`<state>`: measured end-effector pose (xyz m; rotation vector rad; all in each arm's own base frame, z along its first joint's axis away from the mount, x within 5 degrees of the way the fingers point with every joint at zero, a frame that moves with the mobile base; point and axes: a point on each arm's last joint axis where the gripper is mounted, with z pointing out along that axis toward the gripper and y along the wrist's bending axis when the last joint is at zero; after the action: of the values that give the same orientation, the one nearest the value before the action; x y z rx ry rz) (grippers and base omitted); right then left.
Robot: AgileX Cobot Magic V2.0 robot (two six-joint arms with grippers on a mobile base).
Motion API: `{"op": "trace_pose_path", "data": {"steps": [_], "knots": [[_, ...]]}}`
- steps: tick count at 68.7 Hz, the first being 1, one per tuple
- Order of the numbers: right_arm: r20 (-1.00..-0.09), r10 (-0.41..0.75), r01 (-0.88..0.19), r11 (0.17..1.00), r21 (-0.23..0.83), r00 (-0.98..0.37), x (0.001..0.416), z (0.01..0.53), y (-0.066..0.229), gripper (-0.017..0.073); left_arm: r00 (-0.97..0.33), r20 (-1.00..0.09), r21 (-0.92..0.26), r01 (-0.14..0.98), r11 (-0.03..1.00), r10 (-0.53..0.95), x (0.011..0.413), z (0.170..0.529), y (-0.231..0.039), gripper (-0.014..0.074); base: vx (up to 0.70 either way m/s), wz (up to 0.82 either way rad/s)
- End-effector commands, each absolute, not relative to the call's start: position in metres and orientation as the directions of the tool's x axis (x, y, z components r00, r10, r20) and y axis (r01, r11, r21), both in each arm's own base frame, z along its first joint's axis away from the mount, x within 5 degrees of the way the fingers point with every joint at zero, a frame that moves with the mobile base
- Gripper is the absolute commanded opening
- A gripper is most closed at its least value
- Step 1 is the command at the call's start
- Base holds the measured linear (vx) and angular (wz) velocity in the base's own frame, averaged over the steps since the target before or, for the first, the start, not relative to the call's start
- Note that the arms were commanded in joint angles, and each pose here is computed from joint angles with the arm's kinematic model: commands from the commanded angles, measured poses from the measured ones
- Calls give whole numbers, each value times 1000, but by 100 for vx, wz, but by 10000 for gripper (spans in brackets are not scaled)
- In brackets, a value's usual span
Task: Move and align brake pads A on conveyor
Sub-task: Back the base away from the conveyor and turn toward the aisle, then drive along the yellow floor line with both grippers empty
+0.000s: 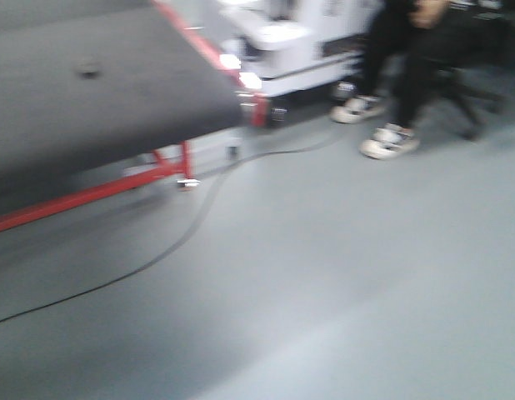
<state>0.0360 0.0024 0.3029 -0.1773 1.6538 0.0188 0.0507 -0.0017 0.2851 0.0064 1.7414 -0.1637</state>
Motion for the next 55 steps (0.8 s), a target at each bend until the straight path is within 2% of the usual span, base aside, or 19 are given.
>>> {"op": "trace_pose_path", "data": {"steps": [1, 24, 55], "knots": [[-994, -109, -121, 987, -109, 9, 36, 317, 3, 526, -101, -990, -108, 124, 986, -96, 51, 299, -3, 534, -21, -97], [-994, -109, -121, 987, -109, 9, 36, 317, 3, 526, -102, -990, -108, 124, 986, -96, 51, 299, -3, 534, -21, -86], [-994, -109, -121, 987, -109, 9, 36, 317, 3, 526, -102, -990, -108, 124, 986, -96, 51, 299, -3, 534, -18, -72]]}}
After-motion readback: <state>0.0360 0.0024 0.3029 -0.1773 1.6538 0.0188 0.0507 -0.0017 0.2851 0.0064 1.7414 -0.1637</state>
